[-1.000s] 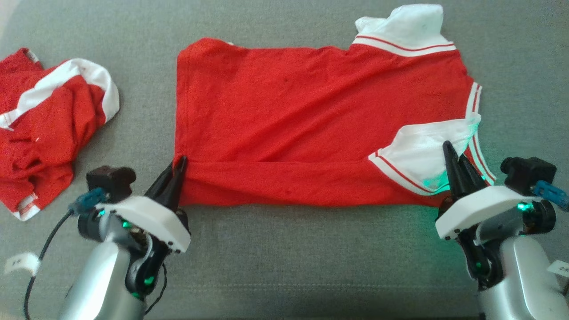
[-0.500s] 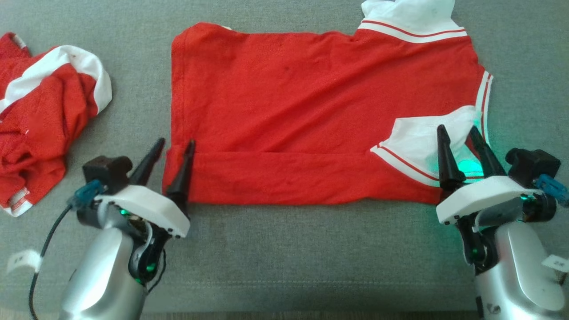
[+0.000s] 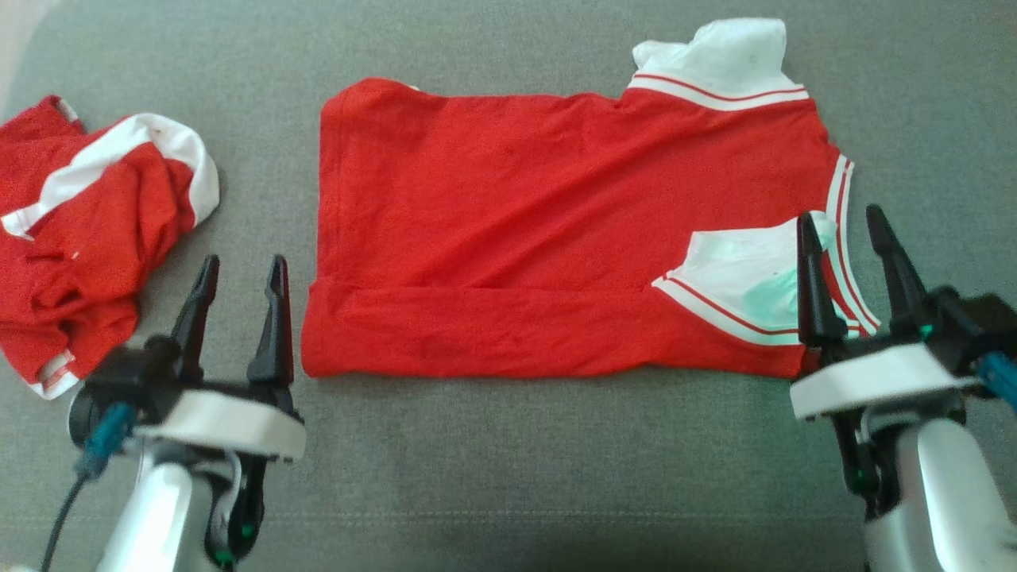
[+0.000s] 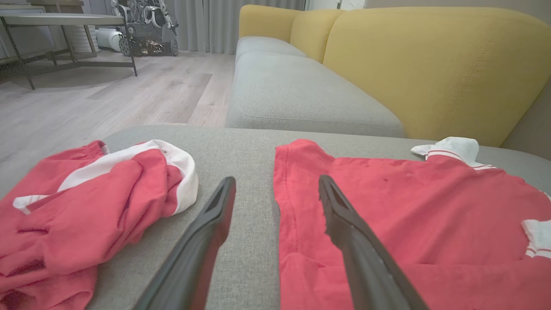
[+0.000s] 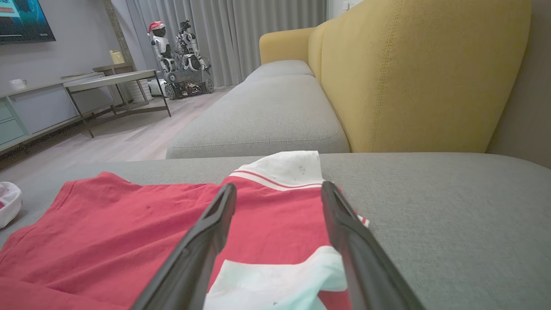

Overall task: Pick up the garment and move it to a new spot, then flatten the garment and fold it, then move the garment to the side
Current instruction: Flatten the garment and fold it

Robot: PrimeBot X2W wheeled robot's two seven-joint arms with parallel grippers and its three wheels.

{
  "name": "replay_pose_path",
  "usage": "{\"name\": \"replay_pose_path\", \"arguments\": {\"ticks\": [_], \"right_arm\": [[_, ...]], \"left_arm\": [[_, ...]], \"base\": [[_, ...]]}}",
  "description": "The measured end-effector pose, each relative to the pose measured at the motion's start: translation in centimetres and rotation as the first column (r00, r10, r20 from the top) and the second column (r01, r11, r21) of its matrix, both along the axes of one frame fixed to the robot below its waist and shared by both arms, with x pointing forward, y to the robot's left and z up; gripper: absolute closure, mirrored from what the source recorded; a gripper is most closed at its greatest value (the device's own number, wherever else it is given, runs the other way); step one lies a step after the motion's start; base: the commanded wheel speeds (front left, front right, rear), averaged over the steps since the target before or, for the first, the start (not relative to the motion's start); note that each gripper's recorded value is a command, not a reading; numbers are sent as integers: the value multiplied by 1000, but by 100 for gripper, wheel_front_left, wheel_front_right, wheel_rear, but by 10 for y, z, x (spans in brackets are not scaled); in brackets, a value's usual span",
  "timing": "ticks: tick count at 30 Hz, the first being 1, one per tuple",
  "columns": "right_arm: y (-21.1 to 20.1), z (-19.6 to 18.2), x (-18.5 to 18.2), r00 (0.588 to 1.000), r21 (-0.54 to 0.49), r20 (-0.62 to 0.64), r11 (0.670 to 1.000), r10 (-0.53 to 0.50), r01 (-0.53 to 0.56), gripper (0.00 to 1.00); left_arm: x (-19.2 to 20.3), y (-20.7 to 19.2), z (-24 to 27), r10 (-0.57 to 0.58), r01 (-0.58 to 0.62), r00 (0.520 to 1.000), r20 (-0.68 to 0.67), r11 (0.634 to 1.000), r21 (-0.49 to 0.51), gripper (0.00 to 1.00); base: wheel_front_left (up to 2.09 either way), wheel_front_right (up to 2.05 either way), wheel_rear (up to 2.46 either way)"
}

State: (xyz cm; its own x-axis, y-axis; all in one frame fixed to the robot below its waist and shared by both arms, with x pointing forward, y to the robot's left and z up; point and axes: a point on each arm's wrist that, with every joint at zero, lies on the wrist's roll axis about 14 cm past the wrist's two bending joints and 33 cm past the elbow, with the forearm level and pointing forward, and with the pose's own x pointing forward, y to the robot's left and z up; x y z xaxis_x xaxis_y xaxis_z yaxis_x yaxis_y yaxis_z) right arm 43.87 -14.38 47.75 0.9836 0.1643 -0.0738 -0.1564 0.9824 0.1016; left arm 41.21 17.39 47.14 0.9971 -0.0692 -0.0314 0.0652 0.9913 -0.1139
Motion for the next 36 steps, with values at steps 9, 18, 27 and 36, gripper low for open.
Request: {"name": "replay_pose_path", "arguments": {"ticks": [9,18,27,36], "right_arm": [[-1,7,-18,1000,-5,7,1000,2,-2,0],[-1,12,-23,1000,11,5,1000,0,-1,0],[-4,-23,-25,991,16,-134,1000,-6,8,0],[-27,-96,-30,900,-28,-431,998,-63,56,0]], "left_arm": [[-25,6,-3,23,-22,1000,-14,1000,19,0],[-27,4,-2,20,-20,1000,-15,1000,14,0],[-19,-14,-27,-72,72,990,-123,997,-5,0],[-25,-30,-102,-155,122,896,-416,987,-104,0]], "base": [[0,0,0],[0,0,0],[0,0,0],[0,0,0]]}}
